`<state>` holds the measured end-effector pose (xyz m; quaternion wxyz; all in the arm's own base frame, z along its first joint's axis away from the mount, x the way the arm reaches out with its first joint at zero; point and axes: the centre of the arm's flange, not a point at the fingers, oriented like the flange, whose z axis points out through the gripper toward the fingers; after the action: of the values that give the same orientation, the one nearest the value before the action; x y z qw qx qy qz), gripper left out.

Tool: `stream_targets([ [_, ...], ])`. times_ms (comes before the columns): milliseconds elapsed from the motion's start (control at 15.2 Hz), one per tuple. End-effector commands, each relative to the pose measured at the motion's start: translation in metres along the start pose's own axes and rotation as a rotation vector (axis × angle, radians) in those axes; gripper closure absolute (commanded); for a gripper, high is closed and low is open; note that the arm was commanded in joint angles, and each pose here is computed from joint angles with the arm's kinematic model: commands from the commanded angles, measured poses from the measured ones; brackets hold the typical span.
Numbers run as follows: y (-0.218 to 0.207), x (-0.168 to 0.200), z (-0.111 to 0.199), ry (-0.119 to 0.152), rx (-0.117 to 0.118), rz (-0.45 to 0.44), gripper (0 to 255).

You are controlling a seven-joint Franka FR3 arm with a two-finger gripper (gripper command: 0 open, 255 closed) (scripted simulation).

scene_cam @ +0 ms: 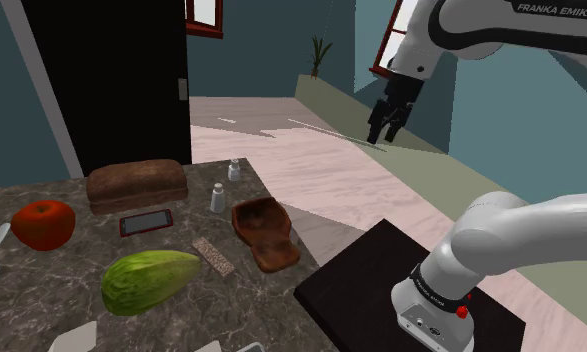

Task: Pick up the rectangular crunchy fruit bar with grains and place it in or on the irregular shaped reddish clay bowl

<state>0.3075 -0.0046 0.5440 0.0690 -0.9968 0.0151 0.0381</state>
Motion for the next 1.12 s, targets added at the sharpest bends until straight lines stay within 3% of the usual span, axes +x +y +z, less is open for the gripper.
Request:
stream_targets([
  [0, 0.0, 0.0, 0.0, 0.0, 0.0, 0.0, 0],
  [1056, -0.121, 0.079, 0.156, 0.009, -0.016, -0.038, 0],
])
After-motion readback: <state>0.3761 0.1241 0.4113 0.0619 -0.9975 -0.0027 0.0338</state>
